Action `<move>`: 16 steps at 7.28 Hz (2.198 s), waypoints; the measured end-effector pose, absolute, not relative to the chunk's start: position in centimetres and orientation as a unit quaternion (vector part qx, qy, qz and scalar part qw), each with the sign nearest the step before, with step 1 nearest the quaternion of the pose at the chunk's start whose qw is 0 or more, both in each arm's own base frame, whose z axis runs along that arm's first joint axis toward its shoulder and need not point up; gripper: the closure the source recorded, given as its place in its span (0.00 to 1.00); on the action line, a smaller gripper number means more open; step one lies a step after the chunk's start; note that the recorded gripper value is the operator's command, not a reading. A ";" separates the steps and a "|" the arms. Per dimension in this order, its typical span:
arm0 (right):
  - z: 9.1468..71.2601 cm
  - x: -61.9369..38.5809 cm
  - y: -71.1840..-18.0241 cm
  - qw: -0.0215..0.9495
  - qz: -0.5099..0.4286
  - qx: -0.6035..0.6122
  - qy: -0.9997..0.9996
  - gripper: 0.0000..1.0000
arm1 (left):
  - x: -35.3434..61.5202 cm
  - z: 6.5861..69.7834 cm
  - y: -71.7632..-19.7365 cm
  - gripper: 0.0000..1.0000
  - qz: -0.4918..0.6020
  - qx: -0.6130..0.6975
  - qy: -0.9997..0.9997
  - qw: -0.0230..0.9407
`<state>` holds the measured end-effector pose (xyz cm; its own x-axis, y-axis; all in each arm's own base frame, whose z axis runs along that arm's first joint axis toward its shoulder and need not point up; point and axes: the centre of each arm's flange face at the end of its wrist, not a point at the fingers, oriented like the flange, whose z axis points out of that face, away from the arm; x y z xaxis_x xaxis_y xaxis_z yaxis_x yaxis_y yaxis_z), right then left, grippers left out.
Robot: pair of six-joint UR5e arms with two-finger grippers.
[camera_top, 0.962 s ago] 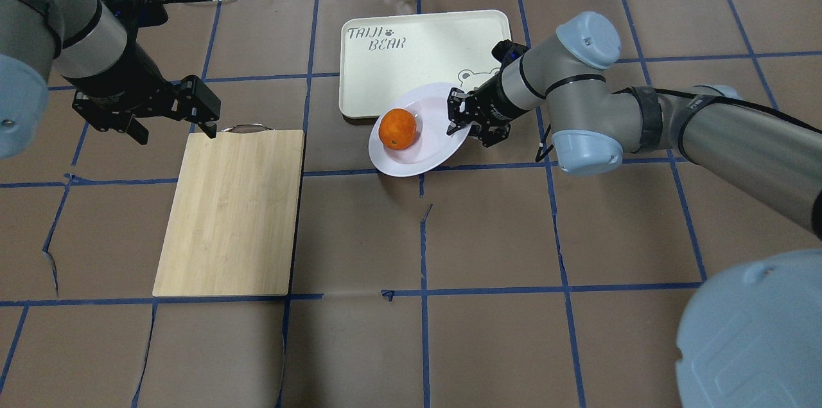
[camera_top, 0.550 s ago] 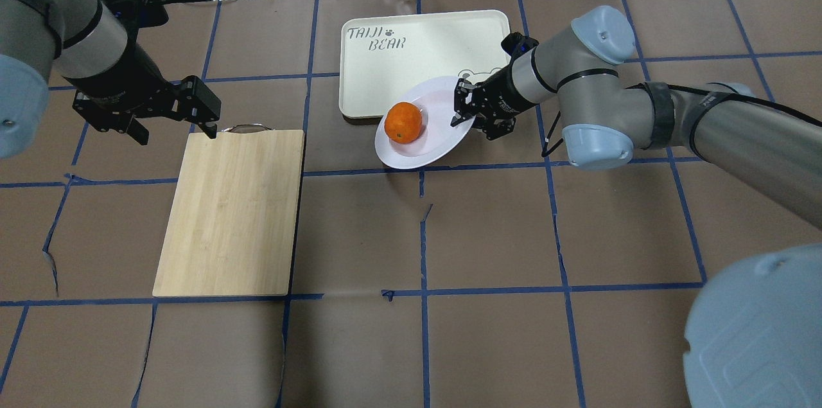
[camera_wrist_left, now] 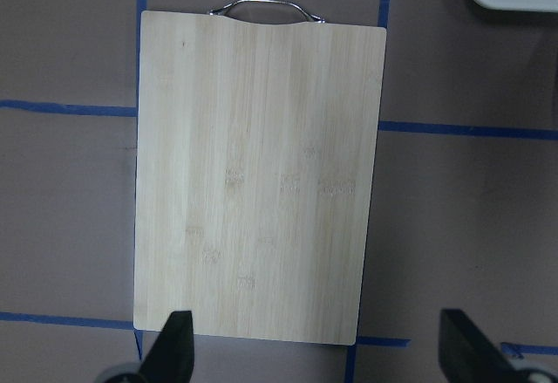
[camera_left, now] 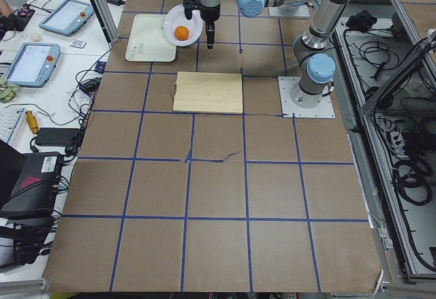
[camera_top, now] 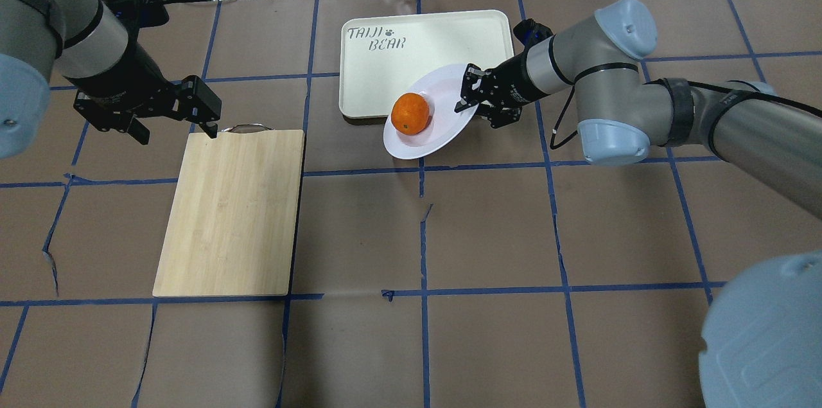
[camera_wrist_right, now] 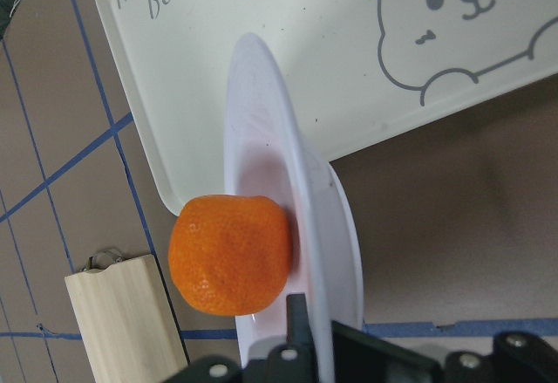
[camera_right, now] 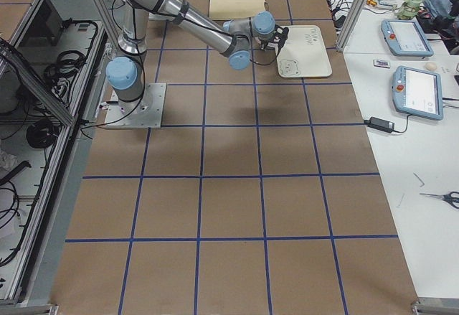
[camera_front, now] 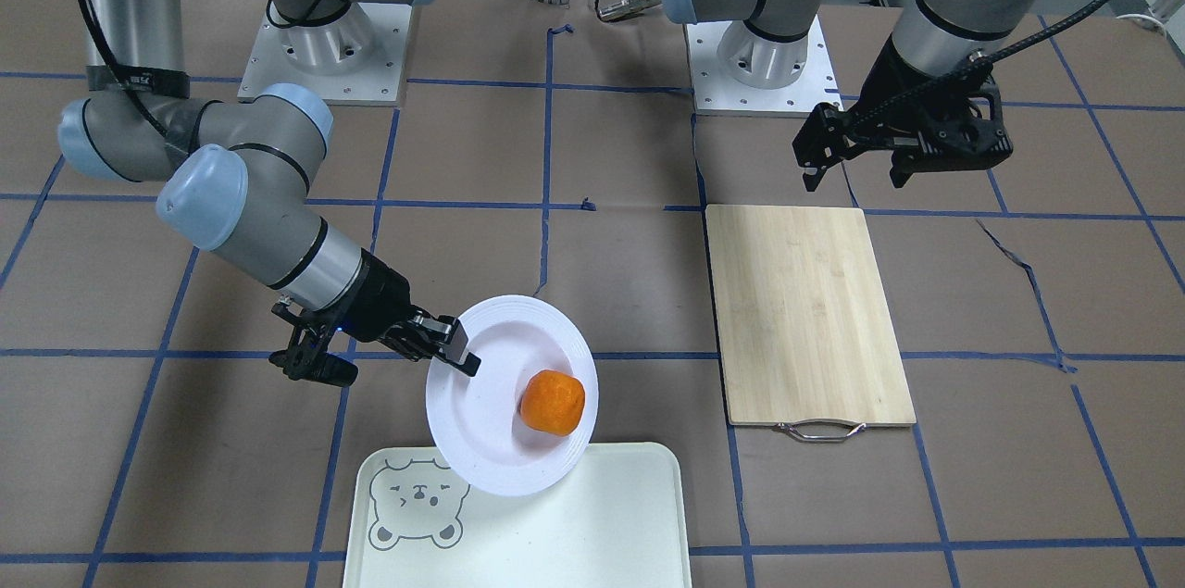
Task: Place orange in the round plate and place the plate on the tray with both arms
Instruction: 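Lift the bowl by its rim with the right gripper, tilting it, then carry the bowl with the right gripper over the bear tray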
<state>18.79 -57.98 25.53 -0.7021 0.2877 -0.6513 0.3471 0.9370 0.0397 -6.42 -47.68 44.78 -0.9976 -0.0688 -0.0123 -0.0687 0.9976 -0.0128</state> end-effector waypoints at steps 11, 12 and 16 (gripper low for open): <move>21.9 18.1 -74.5 0.409 -0.089 0.151 0.895 1.00 | -6.4 44.8 -47.7 0.00 -0.008 -0.034 0.999 0.007; 20.7 18.1 -74.0 0.408 -0.079 0.154 0.896 0.83 | -6.4 44.8 -47.7 0.00 -0.007 -0.034 0.999 0.008; 19.9 17.5 -72.0 0.370 -0.073 0.174 0.910 0.00 | -6.5 44.8 -47.7 0.00 -0.006 -0.034 0.999 0.008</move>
